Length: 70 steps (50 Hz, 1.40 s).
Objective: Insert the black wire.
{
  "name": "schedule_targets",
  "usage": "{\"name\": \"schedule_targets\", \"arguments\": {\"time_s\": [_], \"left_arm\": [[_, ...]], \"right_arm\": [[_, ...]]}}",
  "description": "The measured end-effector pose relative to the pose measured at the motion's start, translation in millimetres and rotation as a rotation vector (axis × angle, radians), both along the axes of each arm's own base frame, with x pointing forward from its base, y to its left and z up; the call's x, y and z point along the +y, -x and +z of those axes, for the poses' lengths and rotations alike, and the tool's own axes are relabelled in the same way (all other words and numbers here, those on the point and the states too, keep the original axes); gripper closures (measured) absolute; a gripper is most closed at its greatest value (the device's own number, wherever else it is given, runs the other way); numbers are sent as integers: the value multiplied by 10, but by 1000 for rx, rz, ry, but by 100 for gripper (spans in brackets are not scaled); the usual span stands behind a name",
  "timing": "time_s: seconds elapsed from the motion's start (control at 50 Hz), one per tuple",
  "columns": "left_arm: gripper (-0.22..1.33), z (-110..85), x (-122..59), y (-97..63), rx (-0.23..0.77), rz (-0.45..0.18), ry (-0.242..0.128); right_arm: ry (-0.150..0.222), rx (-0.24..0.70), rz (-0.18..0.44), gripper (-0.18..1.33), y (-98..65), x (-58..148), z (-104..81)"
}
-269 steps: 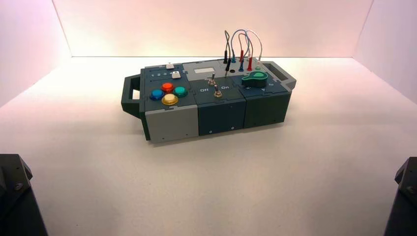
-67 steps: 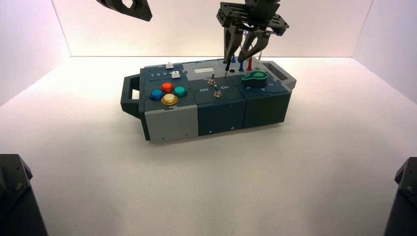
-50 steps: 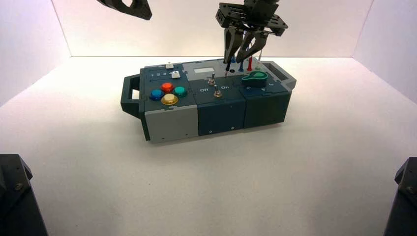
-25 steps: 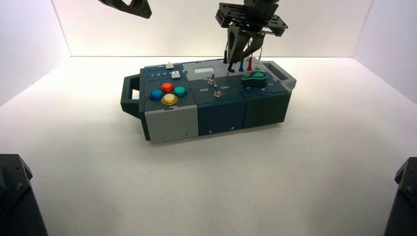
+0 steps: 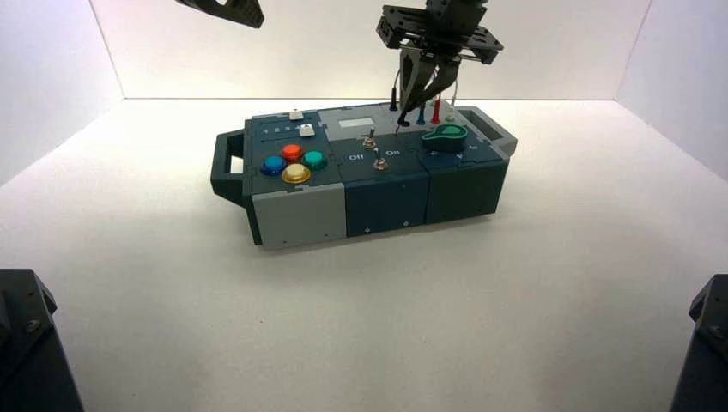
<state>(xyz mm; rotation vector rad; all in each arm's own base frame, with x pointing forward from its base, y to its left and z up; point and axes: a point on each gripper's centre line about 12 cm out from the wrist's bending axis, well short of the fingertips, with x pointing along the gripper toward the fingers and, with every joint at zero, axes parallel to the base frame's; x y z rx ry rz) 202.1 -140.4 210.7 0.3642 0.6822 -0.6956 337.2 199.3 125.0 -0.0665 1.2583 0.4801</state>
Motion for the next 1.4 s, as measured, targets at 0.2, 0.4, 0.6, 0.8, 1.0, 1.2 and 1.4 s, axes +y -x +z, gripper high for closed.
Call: {"name": "schedule_targets", "arguments": {"time_s": [0.2, 0.4, 0.6, 0.8, 1.0, 1.2, 1.4], "left_arm": [[128, 21, 4, 8, -7, -1, 3], [128, 26, 5, 7, -11, -3, 3], [128, 21, 7, 10, -9, -2, 3], [128, 26, 5, 7, -11, -3, 3], [128, 26, 5, 7, -11, -2, 4], [128, 26, 6, 7, -12, -3, 2], [128, 20, 8, 9, -11, -4, 0]], "right_arm": [[3, -2, 5, 120, -1, -2, 9], [22, -11, 24, 120, -21, -8, 30], [60, -31, 61, 120, -73, -18, 91], [84, -44, 80, 120, -104, -34, 122], [113, -52, 103, 120, -124, -44, 150], [129, -61, 112, 120, -151, -50, 156], [136, -58, 116, 120, -171, -45, 127]]}}
